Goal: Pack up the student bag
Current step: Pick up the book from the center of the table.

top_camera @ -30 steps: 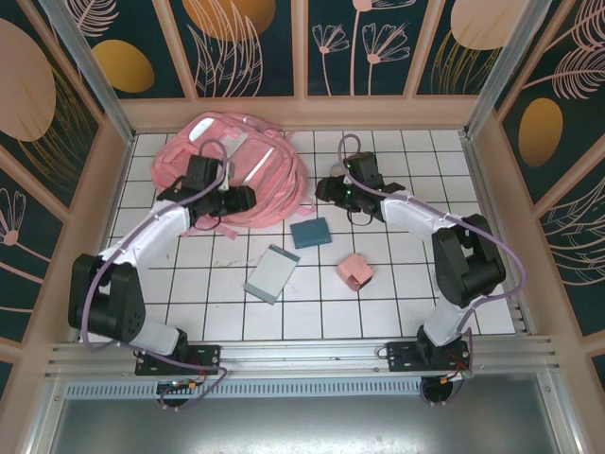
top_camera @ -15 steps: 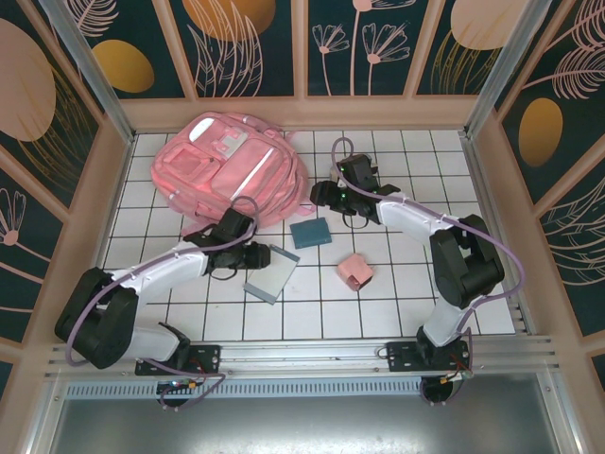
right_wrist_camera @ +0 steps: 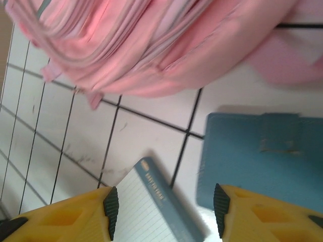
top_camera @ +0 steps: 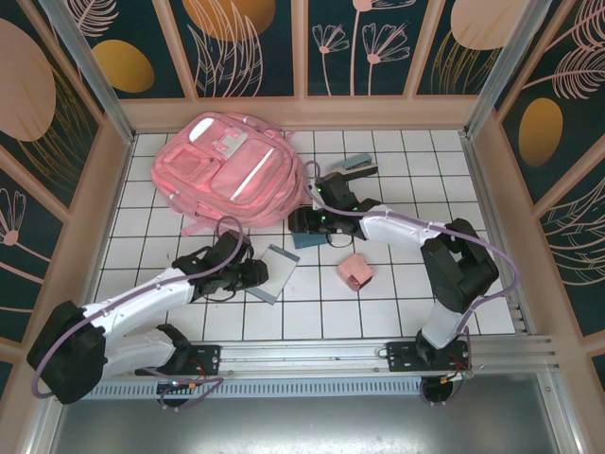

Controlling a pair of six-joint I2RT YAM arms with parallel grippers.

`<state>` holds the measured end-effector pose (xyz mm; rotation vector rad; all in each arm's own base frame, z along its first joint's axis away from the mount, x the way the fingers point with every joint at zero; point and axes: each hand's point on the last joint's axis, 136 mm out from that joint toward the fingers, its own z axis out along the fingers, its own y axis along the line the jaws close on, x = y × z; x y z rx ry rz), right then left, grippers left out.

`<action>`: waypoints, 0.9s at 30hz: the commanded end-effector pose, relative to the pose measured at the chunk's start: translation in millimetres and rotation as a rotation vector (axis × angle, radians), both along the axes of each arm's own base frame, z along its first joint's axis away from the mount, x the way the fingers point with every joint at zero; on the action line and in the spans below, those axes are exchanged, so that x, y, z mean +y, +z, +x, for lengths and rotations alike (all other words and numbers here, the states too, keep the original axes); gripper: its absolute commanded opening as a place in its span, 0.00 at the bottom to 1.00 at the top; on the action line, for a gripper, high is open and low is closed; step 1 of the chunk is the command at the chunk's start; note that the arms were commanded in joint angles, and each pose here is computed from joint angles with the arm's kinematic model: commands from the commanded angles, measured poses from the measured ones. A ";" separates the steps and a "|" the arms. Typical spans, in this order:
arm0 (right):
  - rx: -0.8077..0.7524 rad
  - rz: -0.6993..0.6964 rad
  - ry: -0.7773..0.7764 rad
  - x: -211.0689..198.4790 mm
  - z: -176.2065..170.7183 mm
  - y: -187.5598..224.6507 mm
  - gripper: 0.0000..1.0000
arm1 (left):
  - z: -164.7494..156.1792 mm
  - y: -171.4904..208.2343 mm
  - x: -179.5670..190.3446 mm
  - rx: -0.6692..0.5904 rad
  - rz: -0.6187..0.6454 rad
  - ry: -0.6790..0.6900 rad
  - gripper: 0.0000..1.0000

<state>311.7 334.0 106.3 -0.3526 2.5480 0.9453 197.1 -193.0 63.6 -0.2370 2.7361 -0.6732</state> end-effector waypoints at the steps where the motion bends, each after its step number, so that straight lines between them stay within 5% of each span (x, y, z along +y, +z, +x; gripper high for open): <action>1: 0.022 -0.039 0.114 13.6 -18.9 -18.2 0.53 | -22.1 -8.4 2.4 0.127 -0.069 0.103 0.44; 14: 0.097 -0.136 0.236 27.4 -42.3 -68.5 0.54 | -36.7 -40.7 -4.0 0.241 -0.122 0.163 0.45; 27: 0.023 -0.429 0.167 -10.0 -39.2 -105.7 0.59 | -34.8 -66.6 25.7 0.274 0.105 0.233 0.33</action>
